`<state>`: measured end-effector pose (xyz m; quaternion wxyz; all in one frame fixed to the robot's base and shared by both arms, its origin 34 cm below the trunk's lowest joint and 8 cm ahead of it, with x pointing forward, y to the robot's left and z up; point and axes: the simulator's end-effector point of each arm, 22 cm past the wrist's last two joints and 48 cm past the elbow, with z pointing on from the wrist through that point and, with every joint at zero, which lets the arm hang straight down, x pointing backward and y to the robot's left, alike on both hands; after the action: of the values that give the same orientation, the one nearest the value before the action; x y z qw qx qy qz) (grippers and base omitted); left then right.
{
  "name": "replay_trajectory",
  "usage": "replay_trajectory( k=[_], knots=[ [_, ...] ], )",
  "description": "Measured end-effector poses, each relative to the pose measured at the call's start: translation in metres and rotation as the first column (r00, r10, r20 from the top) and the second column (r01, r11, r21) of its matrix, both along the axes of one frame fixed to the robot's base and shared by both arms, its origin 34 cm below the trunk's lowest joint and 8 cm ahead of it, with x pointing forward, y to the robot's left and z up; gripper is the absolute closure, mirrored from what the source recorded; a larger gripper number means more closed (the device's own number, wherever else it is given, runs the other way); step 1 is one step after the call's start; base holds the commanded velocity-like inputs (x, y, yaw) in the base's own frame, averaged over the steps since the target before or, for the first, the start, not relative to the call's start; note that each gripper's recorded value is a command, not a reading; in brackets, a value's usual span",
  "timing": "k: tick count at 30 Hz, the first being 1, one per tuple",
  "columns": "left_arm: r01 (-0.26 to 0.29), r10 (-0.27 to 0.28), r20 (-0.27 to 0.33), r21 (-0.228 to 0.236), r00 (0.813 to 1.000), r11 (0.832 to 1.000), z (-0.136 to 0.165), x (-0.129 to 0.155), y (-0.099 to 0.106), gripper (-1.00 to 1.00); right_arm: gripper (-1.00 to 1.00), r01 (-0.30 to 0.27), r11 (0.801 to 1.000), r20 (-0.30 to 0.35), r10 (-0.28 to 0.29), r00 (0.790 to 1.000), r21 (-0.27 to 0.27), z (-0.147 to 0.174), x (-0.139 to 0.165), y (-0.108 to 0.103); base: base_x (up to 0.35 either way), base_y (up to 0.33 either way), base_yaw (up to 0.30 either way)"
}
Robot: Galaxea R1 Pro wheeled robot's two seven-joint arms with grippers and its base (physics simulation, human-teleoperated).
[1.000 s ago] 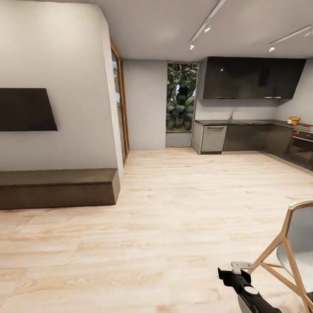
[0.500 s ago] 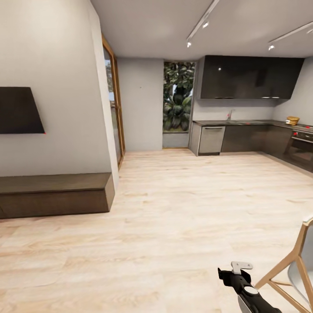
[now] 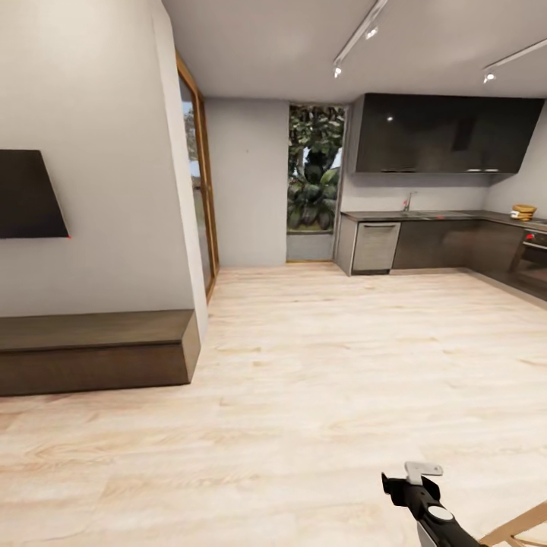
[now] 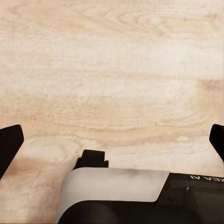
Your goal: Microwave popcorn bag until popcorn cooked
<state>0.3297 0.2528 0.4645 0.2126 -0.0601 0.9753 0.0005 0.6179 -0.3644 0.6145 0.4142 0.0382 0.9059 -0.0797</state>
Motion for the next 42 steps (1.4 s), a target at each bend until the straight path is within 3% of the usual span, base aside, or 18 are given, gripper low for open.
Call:
replay_trajectory(
  k=[42],
  knots=[
    [-0.001,0.001,-0.003,0.000,1.000,1.000,-0.0005,-0.0023,0.0001,-1.00,-1.00,-0.007,1.000,0.008,0.007,1.000,0.006,-0.0007,-0.0027,0.0023,0.345,0.000,0.000]
  ],
)
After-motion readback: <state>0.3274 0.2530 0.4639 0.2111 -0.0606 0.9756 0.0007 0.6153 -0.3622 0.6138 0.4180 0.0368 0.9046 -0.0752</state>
